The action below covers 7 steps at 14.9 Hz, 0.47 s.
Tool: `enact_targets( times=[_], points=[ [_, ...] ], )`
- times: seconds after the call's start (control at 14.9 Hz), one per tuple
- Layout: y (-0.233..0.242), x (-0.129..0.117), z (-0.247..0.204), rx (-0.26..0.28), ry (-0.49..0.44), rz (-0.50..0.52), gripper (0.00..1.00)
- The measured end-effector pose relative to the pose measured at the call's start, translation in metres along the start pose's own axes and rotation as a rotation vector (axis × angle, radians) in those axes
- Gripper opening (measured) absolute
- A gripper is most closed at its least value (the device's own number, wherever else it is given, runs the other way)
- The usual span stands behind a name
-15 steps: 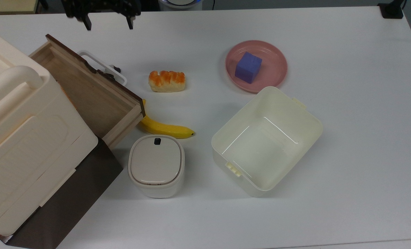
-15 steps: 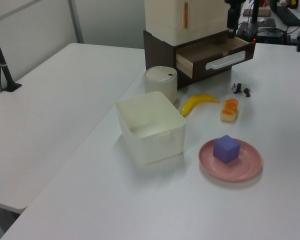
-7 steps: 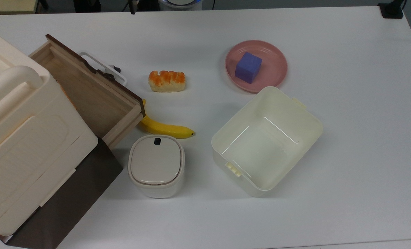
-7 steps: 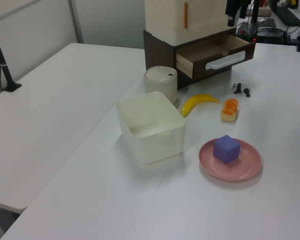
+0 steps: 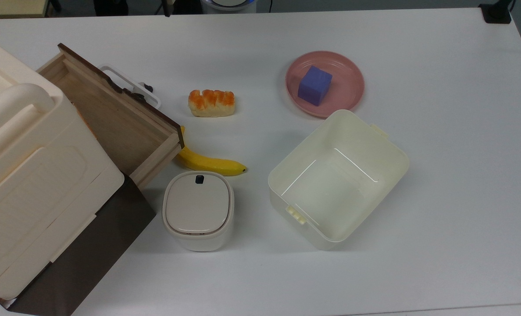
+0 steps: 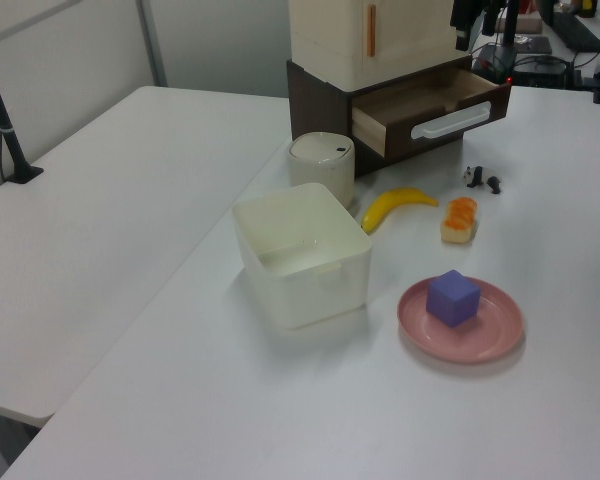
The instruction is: Slide open the drawer
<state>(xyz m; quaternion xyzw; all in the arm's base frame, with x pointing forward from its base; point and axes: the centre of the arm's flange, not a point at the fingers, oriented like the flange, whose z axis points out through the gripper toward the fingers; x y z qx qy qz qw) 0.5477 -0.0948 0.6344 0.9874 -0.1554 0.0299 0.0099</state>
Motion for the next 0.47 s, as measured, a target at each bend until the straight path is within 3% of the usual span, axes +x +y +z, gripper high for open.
enact_targets(
  times=[0.47],
  points=[
    [-0.0010,0.0002,0.0003,0.000,0.001,0.017,1.00]
  ],
)
